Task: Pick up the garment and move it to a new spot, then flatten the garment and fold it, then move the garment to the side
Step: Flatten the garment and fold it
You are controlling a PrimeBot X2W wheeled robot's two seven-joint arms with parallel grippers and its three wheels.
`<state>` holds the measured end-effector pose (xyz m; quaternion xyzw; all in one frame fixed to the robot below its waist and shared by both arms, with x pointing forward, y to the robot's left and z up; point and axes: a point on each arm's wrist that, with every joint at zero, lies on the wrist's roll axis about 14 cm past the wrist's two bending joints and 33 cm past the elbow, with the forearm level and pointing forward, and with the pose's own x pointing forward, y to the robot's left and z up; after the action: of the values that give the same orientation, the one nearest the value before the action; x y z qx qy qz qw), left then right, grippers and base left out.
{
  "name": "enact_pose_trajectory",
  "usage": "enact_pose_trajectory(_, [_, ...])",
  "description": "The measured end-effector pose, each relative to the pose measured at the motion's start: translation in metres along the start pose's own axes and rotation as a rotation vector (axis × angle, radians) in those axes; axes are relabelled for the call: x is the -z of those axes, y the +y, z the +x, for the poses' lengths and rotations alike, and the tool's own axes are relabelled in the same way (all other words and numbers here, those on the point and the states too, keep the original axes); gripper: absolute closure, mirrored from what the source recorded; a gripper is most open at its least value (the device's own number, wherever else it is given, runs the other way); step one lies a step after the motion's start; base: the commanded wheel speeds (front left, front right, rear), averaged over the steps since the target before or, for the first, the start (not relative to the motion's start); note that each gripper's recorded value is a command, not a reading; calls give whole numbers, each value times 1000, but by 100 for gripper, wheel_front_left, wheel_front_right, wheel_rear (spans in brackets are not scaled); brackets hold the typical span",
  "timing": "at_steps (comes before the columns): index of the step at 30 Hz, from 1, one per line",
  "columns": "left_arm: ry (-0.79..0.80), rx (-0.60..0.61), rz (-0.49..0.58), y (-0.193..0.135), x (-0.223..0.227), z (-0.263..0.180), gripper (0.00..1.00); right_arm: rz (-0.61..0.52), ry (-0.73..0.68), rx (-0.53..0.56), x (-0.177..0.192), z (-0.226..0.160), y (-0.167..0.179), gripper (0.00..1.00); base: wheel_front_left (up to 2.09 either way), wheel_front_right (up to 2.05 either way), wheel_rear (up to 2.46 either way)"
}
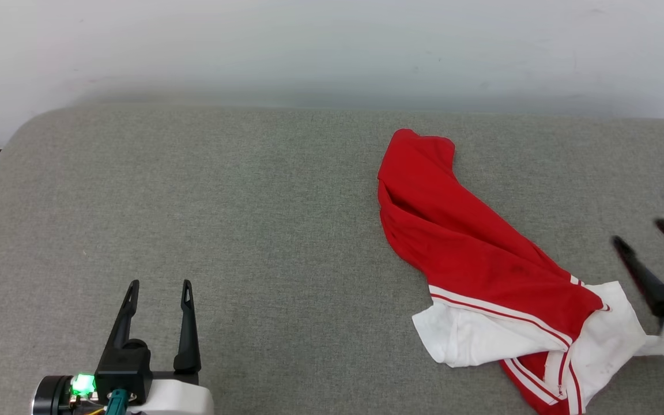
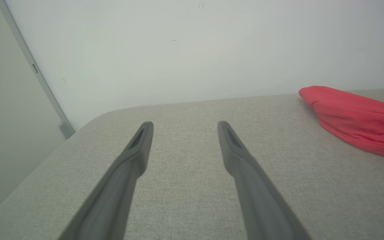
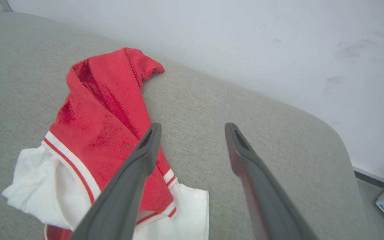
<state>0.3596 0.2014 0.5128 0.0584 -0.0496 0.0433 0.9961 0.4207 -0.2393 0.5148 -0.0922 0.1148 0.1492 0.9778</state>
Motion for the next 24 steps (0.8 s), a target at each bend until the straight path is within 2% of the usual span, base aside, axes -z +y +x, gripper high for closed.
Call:
enact_pose_trajectory(3, [3,3,3,0,1,0,0,-15,-35,-105,-25,4,38,0,0,0,0])
enact_pose_trajectory(5, [8,3,4,-1,3,0,0,-32,-11,-187,-30,4,67,0,0,0,0])
enact_pose_trajectory(10, [10,-3,5,1,4,3,0,-90,186,-386,-5,-4,123,0,0,0,0])
enact_pose_trajectory(17, [28,-27,3,6,9,6,0,-211,396,-561,26,-7,157,0,0,0,0])
enact_pose_trajectory(24, [51,-44,-2,8,18,12,0,-291,540,-654,65,5,171,0,0,0,0])
